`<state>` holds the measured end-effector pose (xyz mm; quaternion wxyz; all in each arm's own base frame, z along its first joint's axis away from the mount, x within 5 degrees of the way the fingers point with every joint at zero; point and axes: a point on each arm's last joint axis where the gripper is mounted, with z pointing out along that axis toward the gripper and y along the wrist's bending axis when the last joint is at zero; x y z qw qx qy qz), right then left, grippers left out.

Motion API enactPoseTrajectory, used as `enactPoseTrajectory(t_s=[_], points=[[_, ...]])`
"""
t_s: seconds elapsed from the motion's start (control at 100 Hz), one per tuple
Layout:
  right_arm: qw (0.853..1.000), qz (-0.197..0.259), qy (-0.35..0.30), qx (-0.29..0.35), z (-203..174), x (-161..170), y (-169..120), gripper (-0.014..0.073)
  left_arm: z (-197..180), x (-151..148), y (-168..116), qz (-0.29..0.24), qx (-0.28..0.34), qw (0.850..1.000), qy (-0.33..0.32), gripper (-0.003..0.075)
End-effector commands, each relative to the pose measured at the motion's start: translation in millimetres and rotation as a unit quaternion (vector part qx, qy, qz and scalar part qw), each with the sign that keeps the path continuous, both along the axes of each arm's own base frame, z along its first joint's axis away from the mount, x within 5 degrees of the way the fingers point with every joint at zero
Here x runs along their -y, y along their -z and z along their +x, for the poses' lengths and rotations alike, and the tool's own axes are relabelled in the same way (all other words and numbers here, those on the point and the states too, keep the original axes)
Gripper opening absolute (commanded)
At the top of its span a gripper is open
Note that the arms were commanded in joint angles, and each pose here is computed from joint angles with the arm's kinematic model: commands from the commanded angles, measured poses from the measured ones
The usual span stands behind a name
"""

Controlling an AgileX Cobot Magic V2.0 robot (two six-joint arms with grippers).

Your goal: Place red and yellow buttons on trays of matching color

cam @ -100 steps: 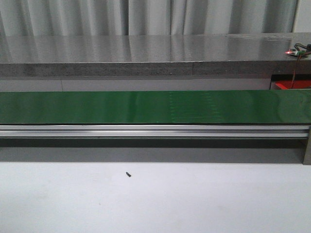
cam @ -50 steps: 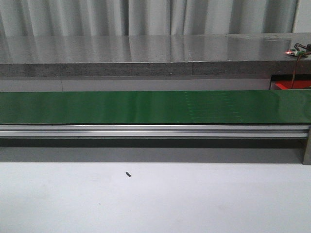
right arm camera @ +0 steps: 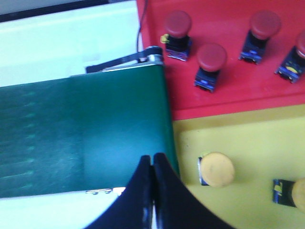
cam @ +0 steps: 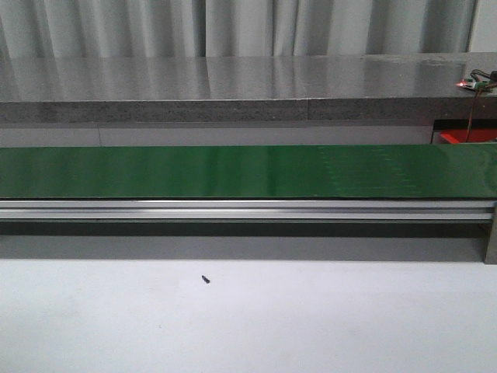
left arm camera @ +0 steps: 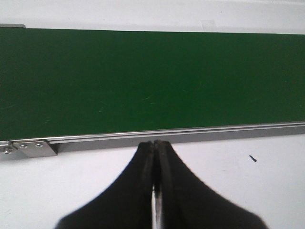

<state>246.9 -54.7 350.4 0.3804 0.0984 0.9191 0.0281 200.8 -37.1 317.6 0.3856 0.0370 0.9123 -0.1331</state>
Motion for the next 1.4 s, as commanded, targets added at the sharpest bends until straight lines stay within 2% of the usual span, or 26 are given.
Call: enactPoseTrajectory(t_s=[0.0,0.17,0.29,0.51,0.73,0.95,1.29,1.39], points=[[0.998,-0.021,-0.035,0.056,-7.2,-16.9,-24.3,-0.0067,1.7,2.3,-15.7,-0.019,0.048,0.999,-0.007,-0.0020],[0.990,-0.038,-0.104,0.082,-18.2,-48.5,-36.5,-0.0066,3.9,1.5,-18.2,-0.021,0.065,0.998,-0.014,-0.0020],[0.985,-0.044,-0.127,0.112,-28.2,-60.9,-41.6,-0.0066,5.3,1.3,-20.2,-0.026,0.077,0.996,-0.020,-0.0020],[0.977,-0.051,-0.124,0.169,-58.8,-65.6,-26.0,-0.0066,-0.6,1.0,-27.3,-0.035,0.096,0.995,-0.022,-0.0020],[0.965,-0.062,-0.105,0.234,-101.5,-63.0,-4.4,-0.0066,-22.9,-4.0,-43.9,-0.042,0.173,0.983,-0.036,-0.0020],[0.964,-0.061,-0.108,0.234,-129.6,-63.4,17.8,-0.0066,-50.2,-9.4,-55.8,-0.048,0.248,0.966,-0.049,-0.0020],[0.967,-0.059,-0.113,0.220,-135.6,-64.2,22.4,-0.0066,-52.4,-10.2,-59.1,-0.050,0.262,0.962,-0.052,-0.0020],[0.967,-0.059,-0.113,0.220,-135.6,-64.2,22.4,-0.0066,-52.0,-12.0,-59.0,-0.023,0.269,0.962,-0.049,-0.0020]])
